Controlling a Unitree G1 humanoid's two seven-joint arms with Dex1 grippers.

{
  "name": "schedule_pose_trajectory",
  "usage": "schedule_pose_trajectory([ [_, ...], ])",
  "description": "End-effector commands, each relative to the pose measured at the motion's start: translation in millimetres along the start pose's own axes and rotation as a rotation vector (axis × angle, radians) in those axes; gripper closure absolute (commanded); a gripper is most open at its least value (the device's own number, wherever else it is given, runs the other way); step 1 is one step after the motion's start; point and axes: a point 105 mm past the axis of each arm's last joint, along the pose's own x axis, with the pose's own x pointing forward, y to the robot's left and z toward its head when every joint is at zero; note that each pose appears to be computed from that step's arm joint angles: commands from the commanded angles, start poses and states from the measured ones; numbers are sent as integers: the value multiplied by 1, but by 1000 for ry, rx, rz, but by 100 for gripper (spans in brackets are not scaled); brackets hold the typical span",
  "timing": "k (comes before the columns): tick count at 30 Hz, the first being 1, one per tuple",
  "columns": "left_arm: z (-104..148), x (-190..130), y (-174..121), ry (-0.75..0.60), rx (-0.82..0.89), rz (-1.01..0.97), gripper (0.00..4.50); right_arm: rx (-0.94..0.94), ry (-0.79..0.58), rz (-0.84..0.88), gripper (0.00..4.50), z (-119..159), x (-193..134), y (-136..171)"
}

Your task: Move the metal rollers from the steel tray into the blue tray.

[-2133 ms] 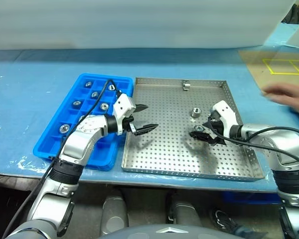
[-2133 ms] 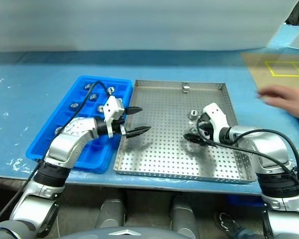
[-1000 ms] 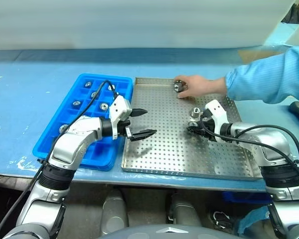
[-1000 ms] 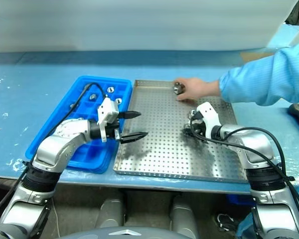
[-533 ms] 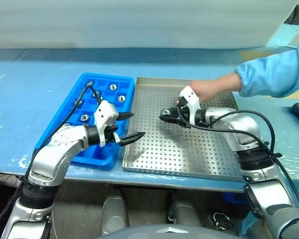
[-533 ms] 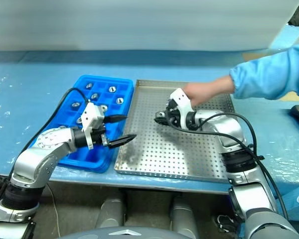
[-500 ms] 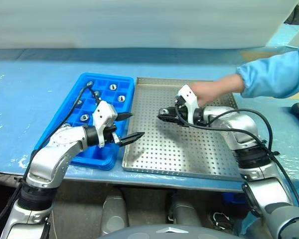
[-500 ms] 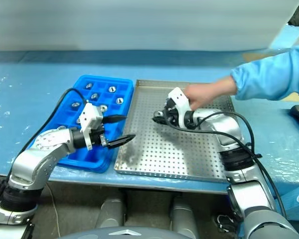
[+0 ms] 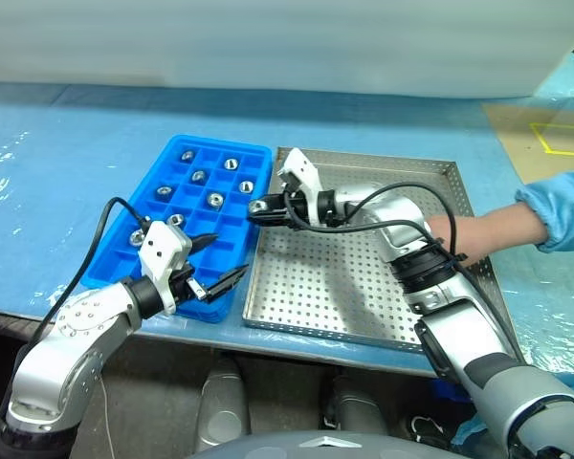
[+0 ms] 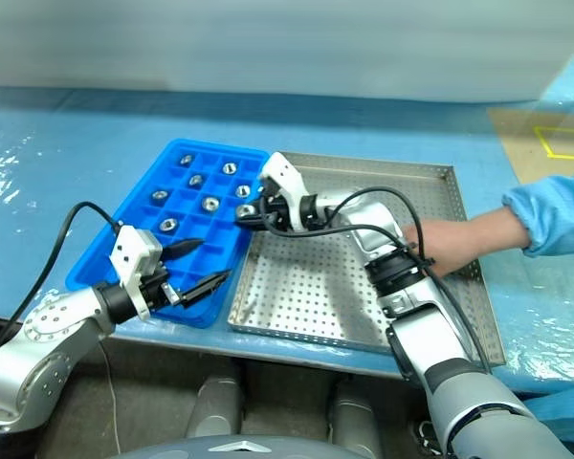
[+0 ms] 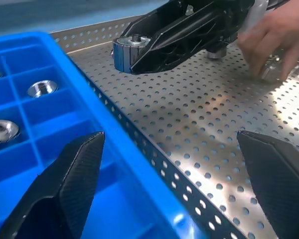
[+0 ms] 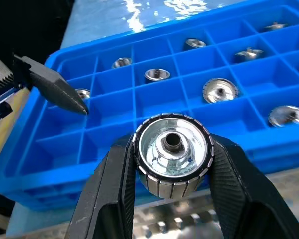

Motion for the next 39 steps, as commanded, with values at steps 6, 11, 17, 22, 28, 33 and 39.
schedule_pose_trajectory([
  [6,10,-20,-10,-40,23,91,0,-128,-37,154,288,28,28,24],
  [11,6,-27,-17,-31,1,122,0,-156,-22,203,288,27,46,37],
  [17,1,-32,-18,-6,-2,173,0,-173,16,190,288,22,58,36],
  [22,-1,-32,-18,-3,-9,177,0,-179,53,148,288,17,63,31],
  [28,-1,-31,-17,-1,-5,172,0,-187,98,115,288,8,65,24],
  [33,1,-30,-16,-4,-2,164,0,-201,137,77,288,-2,69,19],
  [39,2,-27,-15,-1,7,156,0,-193,155,40,288,-9,69,13],
])
